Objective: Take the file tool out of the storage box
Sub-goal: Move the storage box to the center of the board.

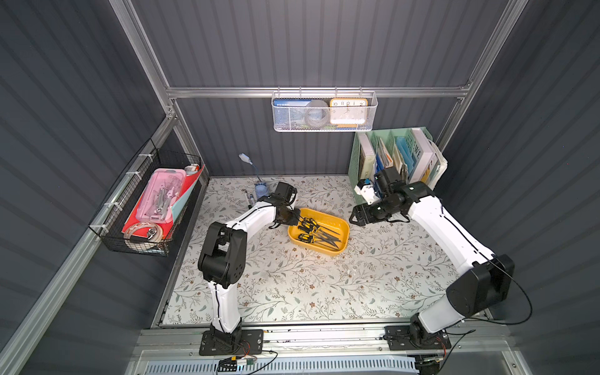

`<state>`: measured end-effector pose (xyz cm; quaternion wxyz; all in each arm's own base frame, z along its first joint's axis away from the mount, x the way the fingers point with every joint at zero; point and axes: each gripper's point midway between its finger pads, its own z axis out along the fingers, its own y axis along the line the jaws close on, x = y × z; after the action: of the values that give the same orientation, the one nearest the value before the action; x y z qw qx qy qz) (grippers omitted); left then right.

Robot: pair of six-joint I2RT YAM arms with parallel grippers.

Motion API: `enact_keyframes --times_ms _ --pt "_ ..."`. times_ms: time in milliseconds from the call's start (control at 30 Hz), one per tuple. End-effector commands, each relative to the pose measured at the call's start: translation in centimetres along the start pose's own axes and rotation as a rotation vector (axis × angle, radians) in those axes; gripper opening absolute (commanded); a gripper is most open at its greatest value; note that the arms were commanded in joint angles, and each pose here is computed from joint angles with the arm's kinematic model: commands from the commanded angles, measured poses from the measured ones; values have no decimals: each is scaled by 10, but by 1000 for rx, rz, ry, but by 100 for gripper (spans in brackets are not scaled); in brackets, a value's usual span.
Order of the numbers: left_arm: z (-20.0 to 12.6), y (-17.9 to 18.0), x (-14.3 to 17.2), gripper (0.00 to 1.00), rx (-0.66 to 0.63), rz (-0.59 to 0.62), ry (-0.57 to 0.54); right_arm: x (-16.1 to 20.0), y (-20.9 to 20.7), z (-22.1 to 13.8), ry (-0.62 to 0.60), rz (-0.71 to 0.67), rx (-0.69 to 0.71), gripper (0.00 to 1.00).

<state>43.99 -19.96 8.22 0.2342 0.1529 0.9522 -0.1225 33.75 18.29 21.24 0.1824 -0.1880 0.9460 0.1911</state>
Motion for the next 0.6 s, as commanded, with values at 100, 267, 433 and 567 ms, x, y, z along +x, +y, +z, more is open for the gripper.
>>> enact_keyframes --times_ms 100,267,433,567 --pt "-13 -38 7 0 121 80 -33 -10 8 28 39 -54 -10 75" --pt "-21 -38 -3 10 103 64 -79 -22 12 48 54 -87 -30 75" --pt "-53 -42 -33 63 103 11 -199 -30 10 71 87 -119 -32 75" --pt "-88 -45 -66 72 107 -52 -334 -37 7 88 106 -141 -33 74"
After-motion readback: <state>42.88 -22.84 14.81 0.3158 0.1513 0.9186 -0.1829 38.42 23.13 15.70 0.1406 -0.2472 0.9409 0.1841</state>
